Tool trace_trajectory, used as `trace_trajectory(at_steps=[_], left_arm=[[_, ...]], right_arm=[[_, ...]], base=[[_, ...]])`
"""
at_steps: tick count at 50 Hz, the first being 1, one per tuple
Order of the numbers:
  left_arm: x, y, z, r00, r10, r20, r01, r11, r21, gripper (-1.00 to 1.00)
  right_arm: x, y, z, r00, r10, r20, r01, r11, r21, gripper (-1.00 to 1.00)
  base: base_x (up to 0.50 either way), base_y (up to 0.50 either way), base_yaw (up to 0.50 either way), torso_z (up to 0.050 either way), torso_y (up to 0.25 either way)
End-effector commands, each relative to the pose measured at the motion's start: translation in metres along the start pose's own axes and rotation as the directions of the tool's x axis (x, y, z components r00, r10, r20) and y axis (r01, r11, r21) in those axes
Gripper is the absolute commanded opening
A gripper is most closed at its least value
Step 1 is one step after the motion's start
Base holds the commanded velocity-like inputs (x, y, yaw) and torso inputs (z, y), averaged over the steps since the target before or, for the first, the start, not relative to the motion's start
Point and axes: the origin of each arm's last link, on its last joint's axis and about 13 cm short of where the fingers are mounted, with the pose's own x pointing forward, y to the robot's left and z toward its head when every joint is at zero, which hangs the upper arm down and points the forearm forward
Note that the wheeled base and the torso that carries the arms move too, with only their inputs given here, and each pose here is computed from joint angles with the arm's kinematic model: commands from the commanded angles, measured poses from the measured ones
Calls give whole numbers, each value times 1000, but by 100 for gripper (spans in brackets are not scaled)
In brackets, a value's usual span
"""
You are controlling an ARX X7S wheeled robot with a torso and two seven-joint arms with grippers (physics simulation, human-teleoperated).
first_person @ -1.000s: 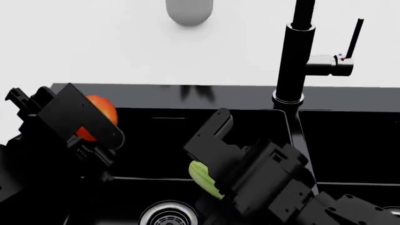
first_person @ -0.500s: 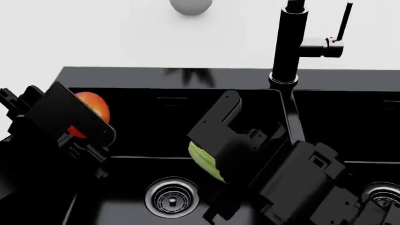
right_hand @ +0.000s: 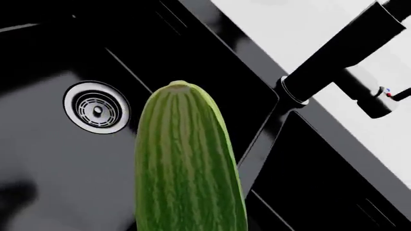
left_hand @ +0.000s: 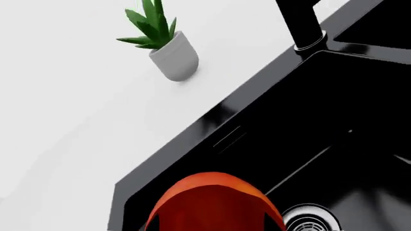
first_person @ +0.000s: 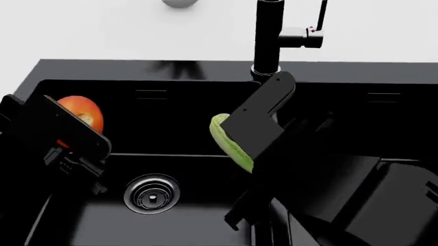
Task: Pick the vegetables from the sink and place them on the cutting board.
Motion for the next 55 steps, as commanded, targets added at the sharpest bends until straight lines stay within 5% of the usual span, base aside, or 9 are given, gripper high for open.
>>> trace_trajectory(at_steps=[1, 29, 55], left_arm=[[-8, -3, 0, 999, 25, 33, -24, 999, -38, -100], [-31, -22, 10, 977, -12, 212, 57, 977, -205, -100], [-34, -21, 21, 970, -33, 239, 78, 980, -184, -100]], right_arm=[[-19, -9, -5, 993, -90, 73, 88, 996, 25, -100], [-48, -3, -14, 973, -164, 160, 151, 984, 91, -100], [-64, -11, -5, 960, -203, 192, 184, 977, 113, -100]], base=[[0, -500, 0, 0, 0], [0, -500, 0, 0, 0], [0, -500, 0, 0, 1]])
